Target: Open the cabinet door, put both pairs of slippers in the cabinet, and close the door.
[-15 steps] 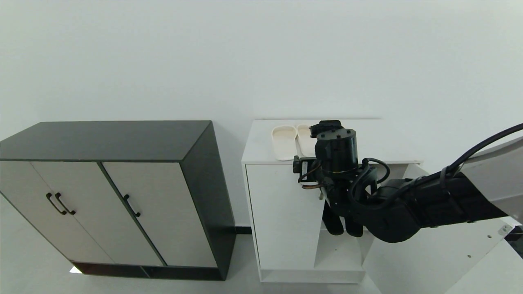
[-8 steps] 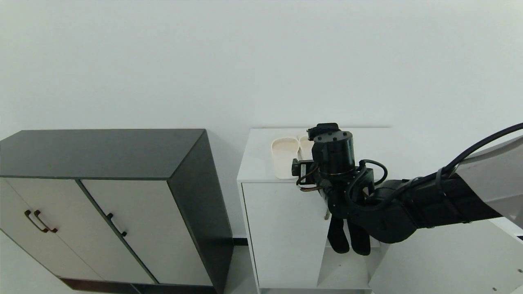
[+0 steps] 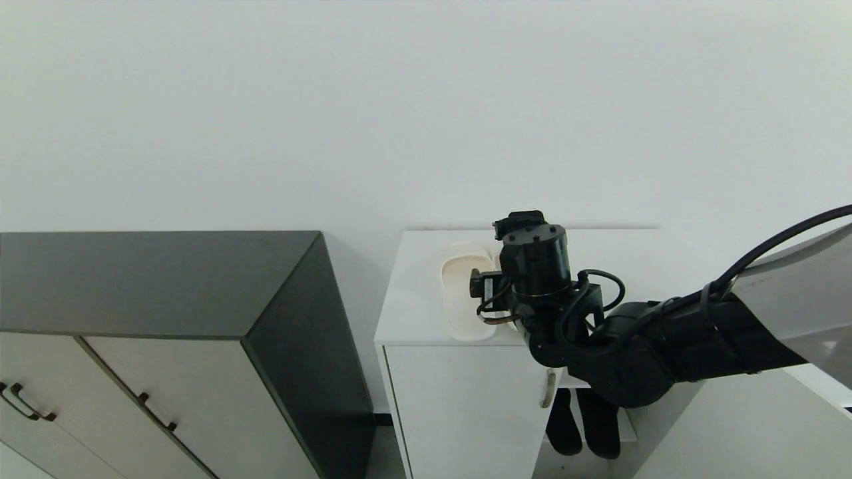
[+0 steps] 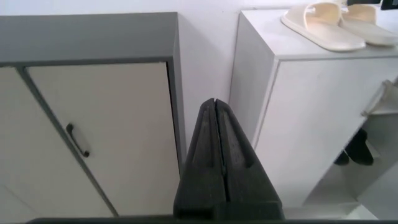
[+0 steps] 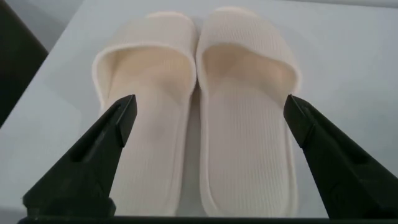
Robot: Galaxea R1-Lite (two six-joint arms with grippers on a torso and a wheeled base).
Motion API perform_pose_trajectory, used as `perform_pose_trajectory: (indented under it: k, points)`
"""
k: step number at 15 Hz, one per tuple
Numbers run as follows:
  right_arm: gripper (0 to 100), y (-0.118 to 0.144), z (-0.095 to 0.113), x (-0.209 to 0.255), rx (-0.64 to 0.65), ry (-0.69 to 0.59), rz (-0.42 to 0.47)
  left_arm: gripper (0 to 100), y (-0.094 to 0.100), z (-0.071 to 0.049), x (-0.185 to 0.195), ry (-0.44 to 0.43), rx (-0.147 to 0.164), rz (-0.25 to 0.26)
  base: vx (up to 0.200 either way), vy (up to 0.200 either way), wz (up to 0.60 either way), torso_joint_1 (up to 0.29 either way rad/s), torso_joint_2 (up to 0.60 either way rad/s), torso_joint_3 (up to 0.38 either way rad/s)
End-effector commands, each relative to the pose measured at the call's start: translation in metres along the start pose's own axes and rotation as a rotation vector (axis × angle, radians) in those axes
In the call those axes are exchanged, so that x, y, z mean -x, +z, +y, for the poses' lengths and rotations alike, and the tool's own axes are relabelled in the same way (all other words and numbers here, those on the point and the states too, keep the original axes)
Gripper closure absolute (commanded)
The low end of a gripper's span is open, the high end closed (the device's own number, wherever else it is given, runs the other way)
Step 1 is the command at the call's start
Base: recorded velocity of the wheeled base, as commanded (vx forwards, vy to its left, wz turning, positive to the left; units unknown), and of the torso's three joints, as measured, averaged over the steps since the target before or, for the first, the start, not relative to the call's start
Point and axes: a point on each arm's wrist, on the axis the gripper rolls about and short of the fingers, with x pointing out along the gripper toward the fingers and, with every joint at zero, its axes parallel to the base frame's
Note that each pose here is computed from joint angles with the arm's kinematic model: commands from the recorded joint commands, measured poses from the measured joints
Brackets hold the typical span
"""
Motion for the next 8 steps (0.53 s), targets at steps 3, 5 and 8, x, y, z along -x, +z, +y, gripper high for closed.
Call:
perform_pose_trajectory:
  k: [3, 5, 8]
  points:
    - [0, -0.027, 0.008, -0.010, 0.022, 0.022, 0.059, 100, 0.000, 0.000, 0.000, 0.003, 0.003, 0.000, 0.133, 0.000, 0.00, 0.003, 0.00, 0.002]
    - [0, -0.034, 0.009, -0.014, 0.017, 0.037, 0.075, 100, 0.000, 0.000, 0.000, 0.003, 0.003, 0.000, 0.000, 0.000, 0.00, 0.000, 0.00, 0.000]
    - [0, -0.046, 0.011, -0.025, 0.016, 0.030, 0.080, 100, 0.000, 0.000, 0.000, 0.003, 0.004, 0.000, 0.000, 0.000, 0.00, 0.000, 0.00, 0.000]
